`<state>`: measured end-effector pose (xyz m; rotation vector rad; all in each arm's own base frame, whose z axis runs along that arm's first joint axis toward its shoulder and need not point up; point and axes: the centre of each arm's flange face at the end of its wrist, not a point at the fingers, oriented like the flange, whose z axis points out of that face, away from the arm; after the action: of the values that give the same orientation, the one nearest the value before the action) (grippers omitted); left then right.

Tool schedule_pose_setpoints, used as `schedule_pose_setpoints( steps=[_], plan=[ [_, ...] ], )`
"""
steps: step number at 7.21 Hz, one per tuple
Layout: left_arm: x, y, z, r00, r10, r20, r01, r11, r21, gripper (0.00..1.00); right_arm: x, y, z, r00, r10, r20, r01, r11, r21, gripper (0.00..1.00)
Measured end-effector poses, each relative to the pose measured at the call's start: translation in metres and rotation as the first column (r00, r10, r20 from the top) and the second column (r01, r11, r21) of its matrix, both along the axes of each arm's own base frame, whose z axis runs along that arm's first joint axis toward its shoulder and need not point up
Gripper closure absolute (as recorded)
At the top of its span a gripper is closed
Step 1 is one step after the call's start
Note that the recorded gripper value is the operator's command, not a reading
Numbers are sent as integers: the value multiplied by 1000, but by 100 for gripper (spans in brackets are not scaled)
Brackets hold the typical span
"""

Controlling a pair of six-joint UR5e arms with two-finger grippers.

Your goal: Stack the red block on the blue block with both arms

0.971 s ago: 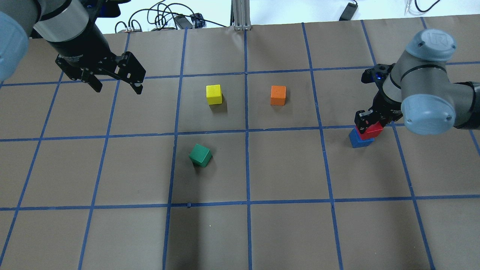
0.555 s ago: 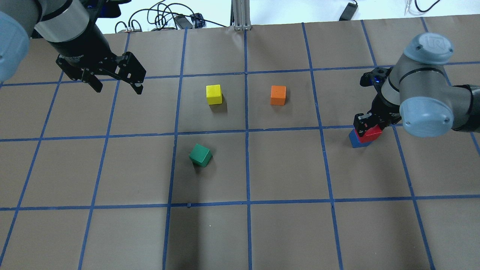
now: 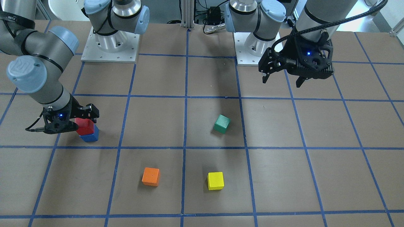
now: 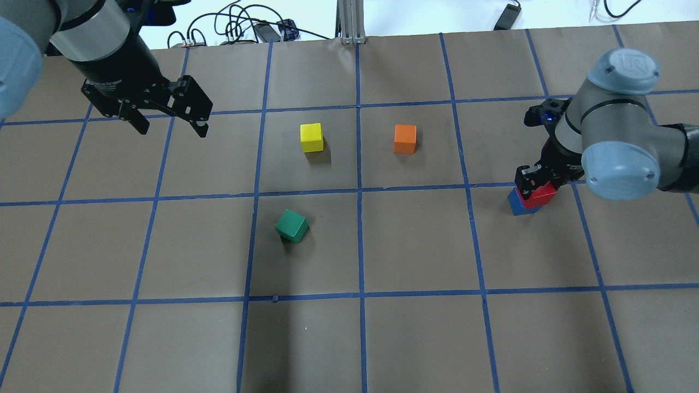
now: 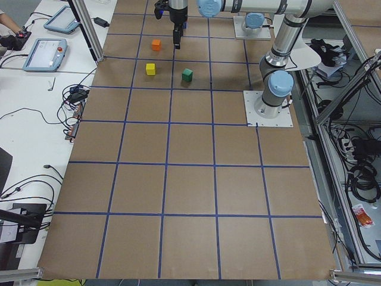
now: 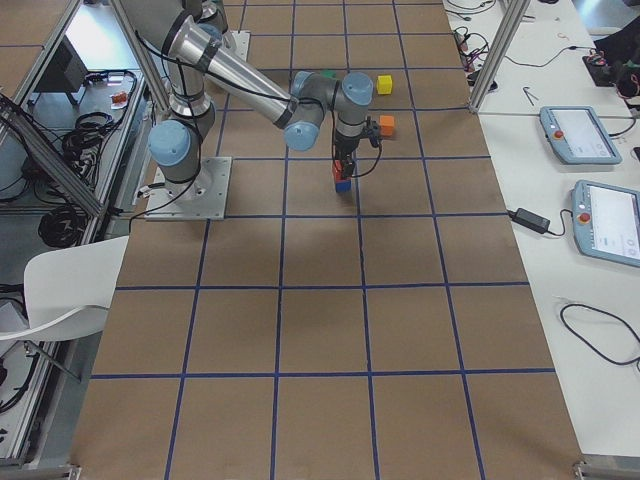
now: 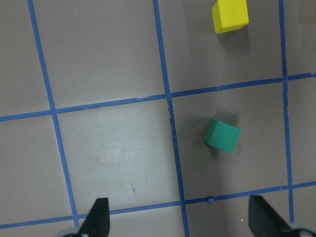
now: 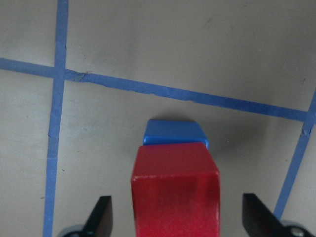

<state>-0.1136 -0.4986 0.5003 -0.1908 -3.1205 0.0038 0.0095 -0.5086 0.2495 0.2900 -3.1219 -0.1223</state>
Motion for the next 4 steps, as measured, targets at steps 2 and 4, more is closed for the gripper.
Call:
schedule_pose_setpoints(
  steps=[2, 4],
  plan=[
    [0, 0, 0, 1000, 0, -1, 0, 1000, 0, 0, -1, -2, 10, 1000, -10, -5, 10, 1000, -3, 0],
    [0, 0, 0, 1000, 0, -1, 0, 1000, 0, 0, 1, -9, 52, 998, -66, -5, 66, 998, 14, 0]
  ],
)
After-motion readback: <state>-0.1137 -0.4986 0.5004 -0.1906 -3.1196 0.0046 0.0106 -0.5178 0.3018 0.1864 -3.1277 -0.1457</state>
